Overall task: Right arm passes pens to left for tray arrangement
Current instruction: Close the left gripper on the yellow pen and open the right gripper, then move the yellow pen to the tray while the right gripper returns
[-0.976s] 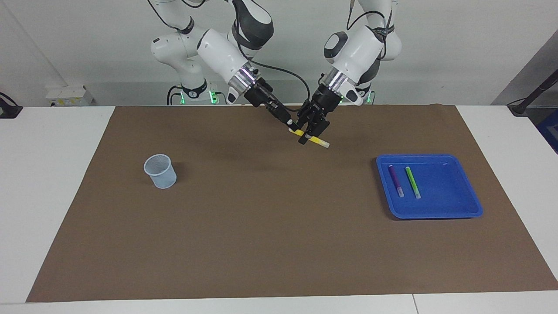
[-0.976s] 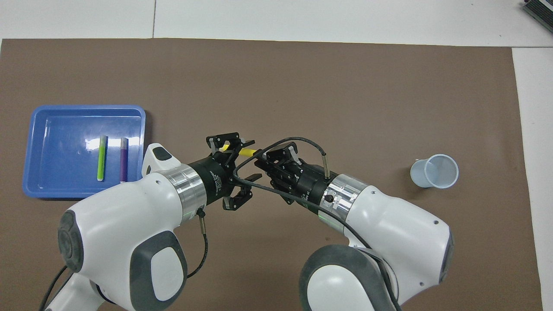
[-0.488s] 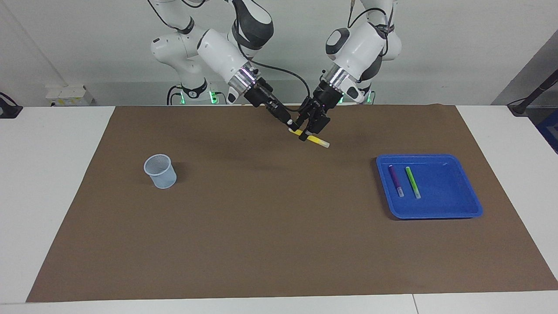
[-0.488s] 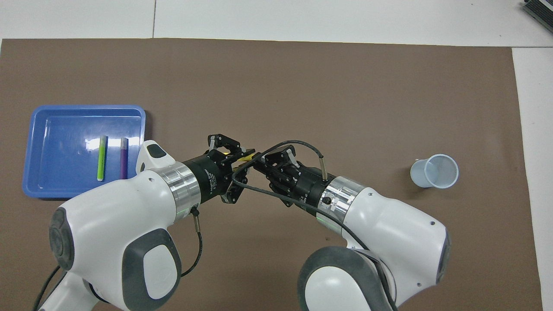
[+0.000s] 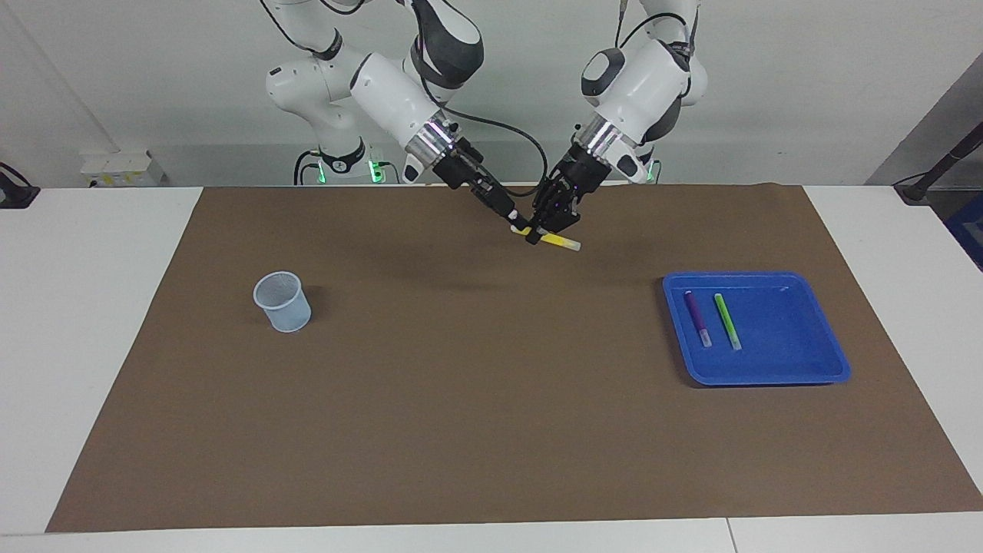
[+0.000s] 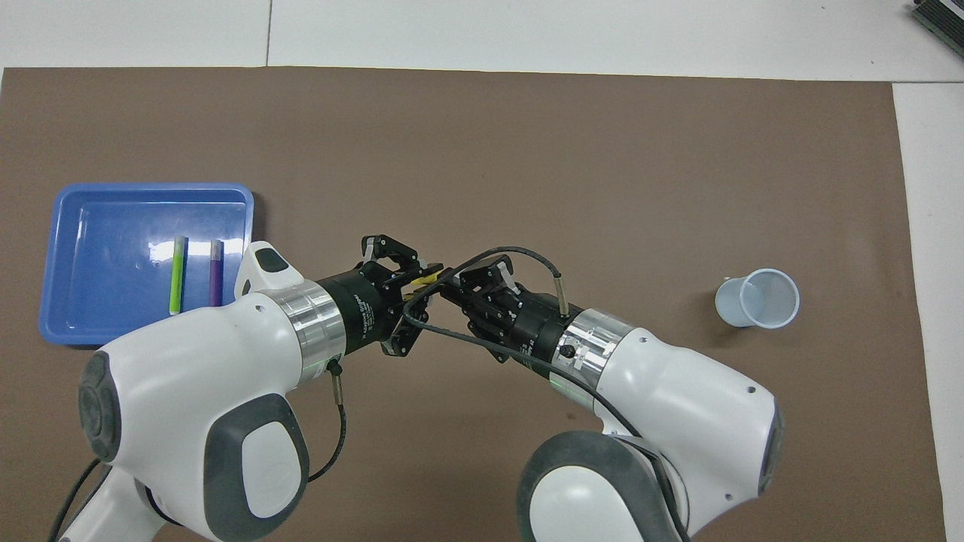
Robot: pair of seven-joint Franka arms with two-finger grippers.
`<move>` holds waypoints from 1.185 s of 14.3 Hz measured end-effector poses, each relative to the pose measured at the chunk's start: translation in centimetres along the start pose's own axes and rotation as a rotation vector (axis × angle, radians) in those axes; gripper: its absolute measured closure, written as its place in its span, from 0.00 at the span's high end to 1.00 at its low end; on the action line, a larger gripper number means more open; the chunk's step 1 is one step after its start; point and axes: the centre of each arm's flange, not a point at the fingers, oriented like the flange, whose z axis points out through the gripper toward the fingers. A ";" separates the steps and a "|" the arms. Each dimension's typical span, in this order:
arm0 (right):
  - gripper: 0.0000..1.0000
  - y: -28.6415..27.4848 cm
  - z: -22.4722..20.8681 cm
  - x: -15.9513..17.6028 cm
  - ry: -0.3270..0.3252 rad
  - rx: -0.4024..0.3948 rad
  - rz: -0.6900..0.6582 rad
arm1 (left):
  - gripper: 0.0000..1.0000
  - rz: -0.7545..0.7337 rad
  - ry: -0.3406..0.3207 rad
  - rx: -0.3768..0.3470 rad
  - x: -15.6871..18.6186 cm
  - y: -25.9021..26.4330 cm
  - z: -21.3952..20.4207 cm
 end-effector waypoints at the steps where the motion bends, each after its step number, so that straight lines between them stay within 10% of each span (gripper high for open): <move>1: 0.28 -0.1 -0.1 0.0 0.000 0.002 0.000 | 0.19 0.006 0.000 0.010 0.0 -0.1 0.1; 8: 1.00 -0.5 -0.1 0.1 -0.021 -0.012 -0.033 | 0.19 0.127 0.003 0.124 2.3 0.2 -0.3; 17: 1.00 -1.1 -3.7 6.2 -0.185 -0.555 -0.670 | 0.19 0.678 0.070 0.462 9.5 1.3 -5.0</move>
